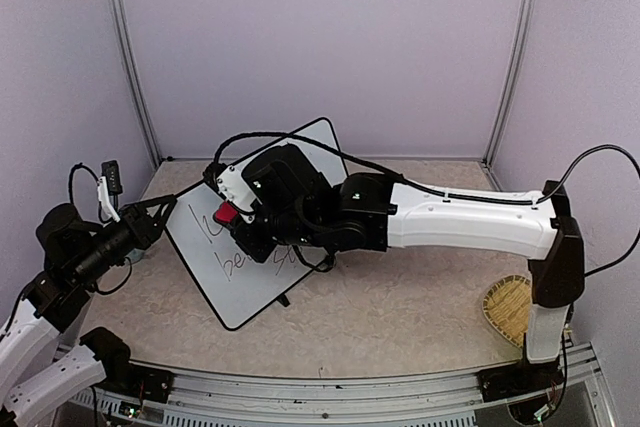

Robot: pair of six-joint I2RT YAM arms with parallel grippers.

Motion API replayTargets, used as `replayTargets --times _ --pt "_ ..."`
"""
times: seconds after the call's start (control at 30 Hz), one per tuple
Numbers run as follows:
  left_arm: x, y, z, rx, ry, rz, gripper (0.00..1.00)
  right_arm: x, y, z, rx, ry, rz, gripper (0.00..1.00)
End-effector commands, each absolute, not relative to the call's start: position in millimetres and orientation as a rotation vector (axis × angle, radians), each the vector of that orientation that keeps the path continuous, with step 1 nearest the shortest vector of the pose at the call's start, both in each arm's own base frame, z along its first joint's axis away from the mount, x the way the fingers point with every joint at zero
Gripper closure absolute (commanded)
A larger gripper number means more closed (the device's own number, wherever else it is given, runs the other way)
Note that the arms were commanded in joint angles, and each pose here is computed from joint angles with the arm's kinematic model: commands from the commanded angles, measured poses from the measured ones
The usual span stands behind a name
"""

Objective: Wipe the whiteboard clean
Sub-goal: Hold the whiteboard at the center of the board.

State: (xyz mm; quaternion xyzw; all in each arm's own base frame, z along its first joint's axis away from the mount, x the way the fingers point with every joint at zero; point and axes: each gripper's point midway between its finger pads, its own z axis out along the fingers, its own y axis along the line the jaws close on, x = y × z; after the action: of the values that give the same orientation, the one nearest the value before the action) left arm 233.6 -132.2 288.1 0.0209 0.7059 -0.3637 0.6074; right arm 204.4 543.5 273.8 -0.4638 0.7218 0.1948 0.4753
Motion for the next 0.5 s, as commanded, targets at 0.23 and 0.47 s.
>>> replayTargets --times 0.23,0.47 --pt "232 -141 300 0.122 1.615 -0.853 0.72 219 572 280 -0.992 1.782 0.402 0.84" --pt "229 -137 301 0.110 1.599 -0.845 0.89 222 582 281 -0.957 1.764 0.415 0.84"
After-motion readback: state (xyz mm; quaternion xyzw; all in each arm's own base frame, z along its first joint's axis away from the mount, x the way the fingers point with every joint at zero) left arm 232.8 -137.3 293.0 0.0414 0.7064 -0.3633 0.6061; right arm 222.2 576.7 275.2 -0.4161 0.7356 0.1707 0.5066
